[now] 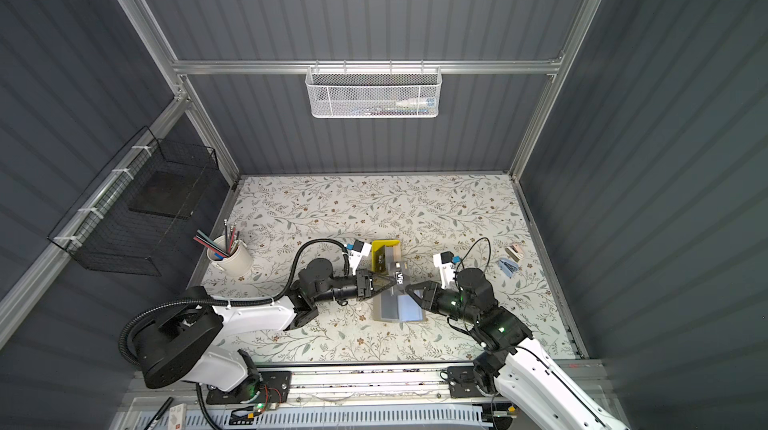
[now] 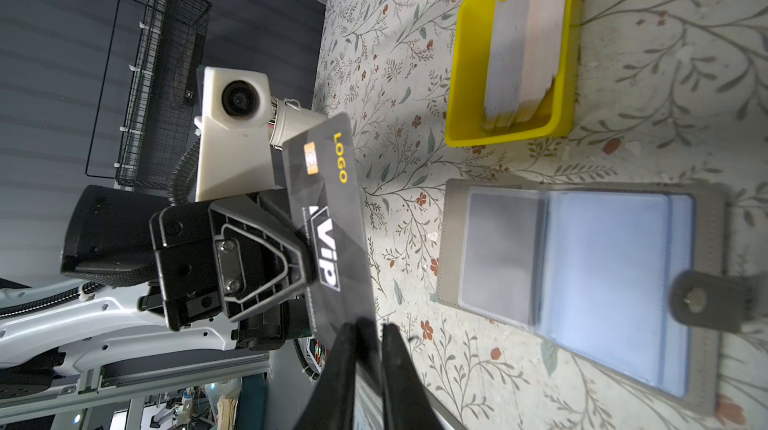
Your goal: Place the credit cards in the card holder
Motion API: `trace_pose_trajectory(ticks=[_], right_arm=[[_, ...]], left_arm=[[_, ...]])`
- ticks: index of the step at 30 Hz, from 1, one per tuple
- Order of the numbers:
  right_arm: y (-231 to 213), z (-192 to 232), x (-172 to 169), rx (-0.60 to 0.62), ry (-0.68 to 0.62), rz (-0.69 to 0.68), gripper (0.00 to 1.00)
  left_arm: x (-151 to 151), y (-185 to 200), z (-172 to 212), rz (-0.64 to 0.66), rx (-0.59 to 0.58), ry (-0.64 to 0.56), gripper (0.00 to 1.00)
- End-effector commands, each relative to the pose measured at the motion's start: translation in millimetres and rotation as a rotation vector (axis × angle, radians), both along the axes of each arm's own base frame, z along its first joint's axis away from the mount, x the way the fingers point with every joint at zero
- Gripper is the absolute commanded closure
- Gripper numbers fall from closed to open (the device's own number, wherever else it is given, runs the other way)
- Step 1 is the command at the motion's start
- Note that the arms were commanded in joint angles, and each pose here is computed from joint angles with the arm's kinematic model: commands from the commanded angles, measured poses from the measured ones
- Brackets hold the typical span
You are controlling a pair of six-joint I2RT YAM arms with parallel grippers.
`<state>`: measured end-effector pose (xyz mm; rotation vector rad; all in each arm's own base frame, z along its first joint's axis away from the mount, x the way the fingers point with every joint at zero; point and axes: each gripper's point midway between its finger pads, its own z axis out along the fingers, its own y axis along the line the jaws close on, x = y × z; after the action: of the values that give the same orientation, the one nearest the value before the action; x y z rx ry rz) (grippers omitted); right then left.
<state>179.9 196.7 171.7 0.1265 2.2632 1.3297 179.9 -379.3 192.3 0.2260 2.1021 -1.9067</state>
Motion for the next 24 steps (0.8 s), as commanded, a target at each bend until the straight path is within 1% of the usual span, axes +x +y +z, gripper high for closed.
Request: trace_pose_trajectory(ticks=[1,5,8,12,13,15,20,22,24], right_arm=[[-3.0,-11.4,-2.3,-0.030,0.018,-0.004,0.79],[-5.6,-16.0,-3.5,-0.051,0.026,-0.008,0.76],[-10.6,-24.2,-5.2,-0.094,0.037,-0.016,0.74],[-23.1,-44.2,-9.4,-0.190,0.075,-0.038,0.72],[-31.4,-54.3,-9.4,-0.241,0.095,-0.066,0.71],[-37.5,-63.2,-11.6,-0.285,0.117,-0.075,0.71],[-46.3,-84.6,-16.0,-0.369,0.167,-0.075,0.69],[-50.1,-95.9,-16.8,-0.412,0.198,-0.077,0.69],[-48.9,-101.1,-16.6,-0.427,0.213,-0.063,0.70]], left_arm=[[-4.5,2.2,3.8,-0.006,-0.005,-0.025,0.95],[-2.6,6.0,-5.3,0.017,0.040,-0.017,0.96],[-2.5,10.0,-13.9,0.034,0.082,-0.012,0.97],[-6.0,16.6,-27.8,0.059,0.134,0.002,0.97],[-7.2,17.8,-32.9,0.065,0.150,0.008,0.97],[-9.1,19.2,-40.3,0.074,0.173,0.017,0.97],[-15.2,18.1,-58.2,0.074,0.237,0.032,0.97],[-12.4,18.5,-69.9,0.099,0.297,0.037,0.97],[-12.8,18.5,-78.5,0.106,0.340,0.037,0.97]])
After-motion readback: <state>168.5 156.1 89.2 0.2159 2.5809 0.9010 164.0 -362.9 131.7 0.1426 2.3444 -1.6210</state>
